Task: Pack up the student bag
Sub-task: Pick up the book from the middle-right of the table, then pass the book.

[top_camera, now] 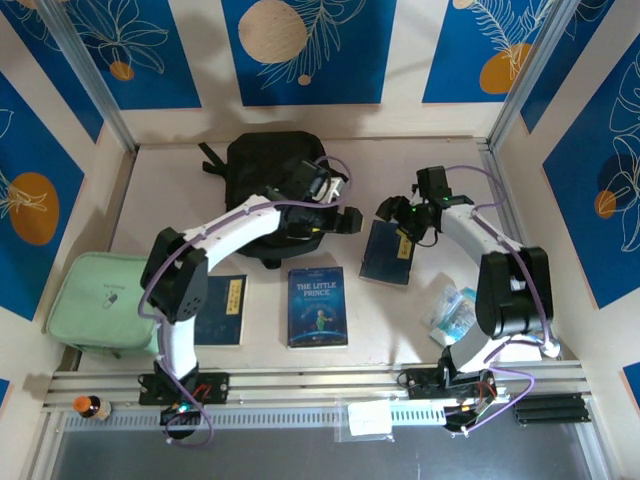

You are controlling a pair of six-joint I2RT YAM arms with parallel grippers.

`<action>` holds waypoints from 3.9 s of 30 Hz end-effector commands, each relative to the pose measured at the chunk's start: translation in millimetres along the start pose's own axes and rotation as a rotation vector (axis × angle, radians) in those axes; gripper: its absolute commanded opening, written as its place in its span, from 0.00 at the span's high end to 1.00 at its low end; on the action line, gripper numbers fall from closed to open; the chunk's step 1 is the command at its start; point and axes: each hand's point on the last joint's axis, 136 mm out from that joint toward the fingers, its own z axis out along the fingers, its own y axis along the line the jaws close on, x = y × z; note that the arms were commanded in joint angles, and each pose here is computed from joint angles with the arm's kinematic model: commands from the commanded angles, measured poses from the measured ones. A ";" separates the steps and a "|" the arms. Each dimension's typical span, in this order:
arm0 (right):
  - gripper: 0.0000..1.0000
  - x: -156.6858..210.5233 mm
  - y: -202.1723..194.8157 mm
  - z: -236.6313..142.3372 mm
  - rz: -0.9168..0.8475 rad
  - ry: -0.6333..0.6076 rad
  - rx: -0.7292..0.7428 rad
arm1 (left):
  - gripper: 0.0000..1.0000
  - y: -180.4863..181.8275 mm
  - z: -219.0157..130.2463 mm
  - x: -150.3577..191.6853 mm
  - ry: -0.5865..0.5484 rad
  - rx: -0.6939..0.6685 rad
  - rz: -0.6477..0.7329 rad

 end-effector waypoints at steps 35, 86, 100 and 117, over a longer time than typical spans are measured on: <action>0.80 43.9 -80.0 43.4 0.016 0.226 0.200 | 0.54 41.1 121.7 42.3 0.215 -0.152 -0.140; 0.85 40.6 -56.4 45.7 0.057 0.230 0.096 | 0.83 -11.7 69.4 11.3 0.155 0.153 -0.253; 0.44 23.7 -4.6 -0.1 0.109 0.055 -0.252 | 1.00 1.1 -21.8 -51.4 -0.102 0.203 -0.260; 0.13 45.6 127.7 -30.5 0.244 0.086 -0.758 | 1.00 48.7 -101.7 -99.6 -0.571 0.379 -0.625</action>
